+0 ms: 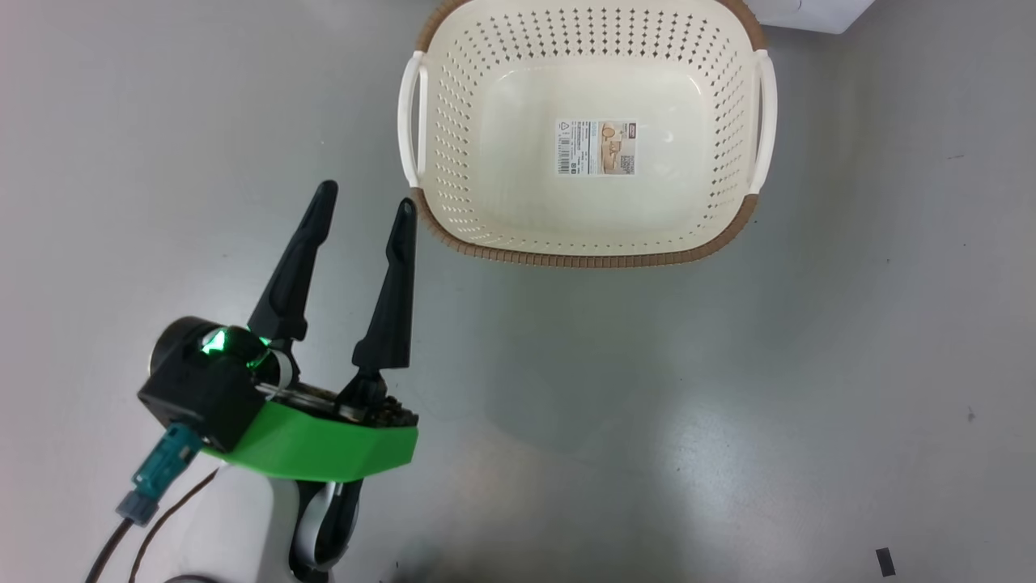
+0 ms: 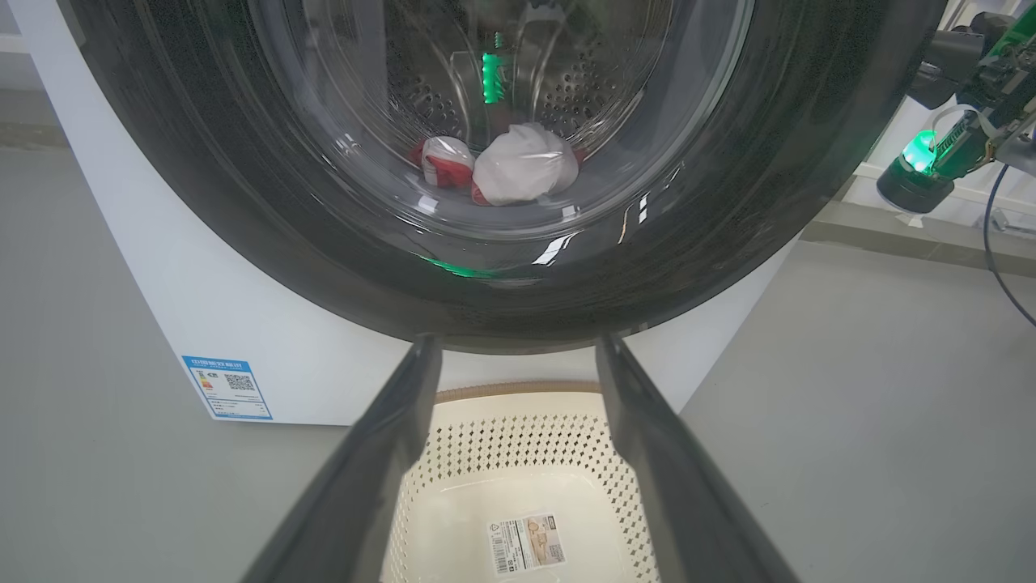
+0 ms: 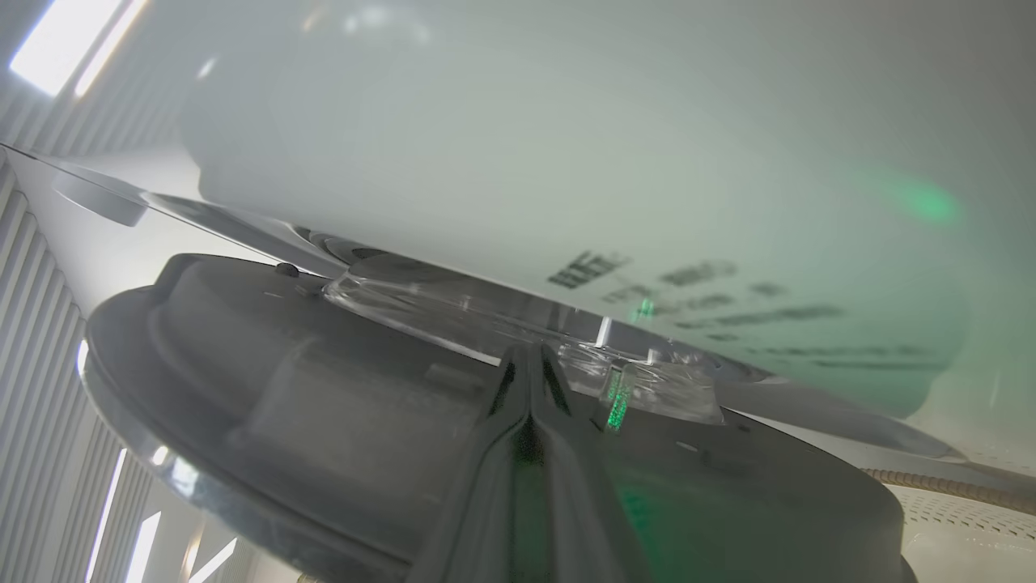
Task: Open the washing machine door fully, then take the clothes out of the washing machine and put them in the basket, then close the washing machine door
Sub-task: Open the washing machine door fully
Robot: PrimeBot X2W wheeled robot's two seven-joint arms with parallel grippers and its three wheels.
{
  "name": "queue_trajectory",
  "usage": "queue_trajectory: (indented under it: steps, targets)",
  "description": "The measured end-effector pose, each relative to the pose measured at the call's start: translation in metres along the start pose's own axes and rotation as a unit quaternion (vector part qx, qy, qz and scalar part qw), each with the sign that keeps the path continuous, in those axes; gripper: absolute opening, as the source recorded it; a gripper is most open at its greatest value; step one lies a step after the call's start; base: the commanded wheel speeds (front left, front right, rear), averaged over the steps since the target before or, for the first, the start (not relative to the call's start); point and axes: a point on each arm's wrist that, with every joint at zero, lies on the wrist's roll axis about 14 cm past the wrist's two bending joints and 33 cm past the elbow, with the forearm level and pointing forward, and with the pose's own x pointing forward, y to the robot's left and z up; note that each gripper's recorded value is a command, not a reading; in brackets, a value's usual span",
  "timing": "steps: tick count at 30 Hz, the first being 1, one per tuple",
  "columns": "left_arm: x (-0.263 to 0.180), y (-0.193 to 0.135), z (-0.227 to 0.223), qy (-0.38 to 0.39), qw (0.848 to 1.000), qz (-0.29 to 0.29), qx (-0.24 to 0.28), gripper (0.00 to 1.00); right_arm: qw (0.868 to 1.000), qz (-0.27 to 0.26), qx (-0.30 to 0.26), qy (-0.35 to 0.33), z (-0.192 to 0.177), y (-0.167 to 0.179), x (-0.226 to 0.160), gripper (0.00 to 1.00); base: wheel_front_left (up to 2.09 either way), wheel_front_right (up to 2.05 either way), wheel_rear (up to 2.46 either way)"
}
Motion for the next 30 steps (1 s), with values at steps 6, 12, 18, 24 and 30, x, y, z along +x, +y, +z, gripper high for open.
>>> queue_trajectory:
  steps: [6, 12, 18, 24, 30]
  targets:
    - [0.0, -0.002, 0.0, 0.002, 1.0, -0.001, -0.002, 1.0, 1.0, -0.005, -0.004, 0.023, -0.009, 0.004, -0.002, 0.0, 0.0, 0.0, 0.0]
    - [-0.001, -0.004, 0.004, -0.002, 1.0, -0.004, -0.003, 1.0, 0.999, -0.007, -0.008, 0.051, -0.021, 0.011, -0.004, 0.0, 0.0, 0.0, 0.0]
    - [-0.001, -0.007, 0.009, -0.007, 1.0, -0.006, -0.005, 1.0, 0.997, -0.017, -0.013, 0.078, -0.034, 0.012, -0.008, 0.0, 0.0, 0.0, 0.0]
    - [-0.004, -0.008, 0.017, -0.014, 1.0, -0.007, -0.004, 1.0, 0.993, -0.036, -0.01, 0.108, -0.055, 0.007, -0.016, 0.0, 0.0, 0.0, 0.0]
    - [-0.007, -0.008, 0.028, -0.025, 1.0, -0.006, -0.003, 1.0, 0.992, -0.042, -0.009, 0.123, -0.067, 0.012, -0.023, 0.0, 0.0, 0.0, 0.0]
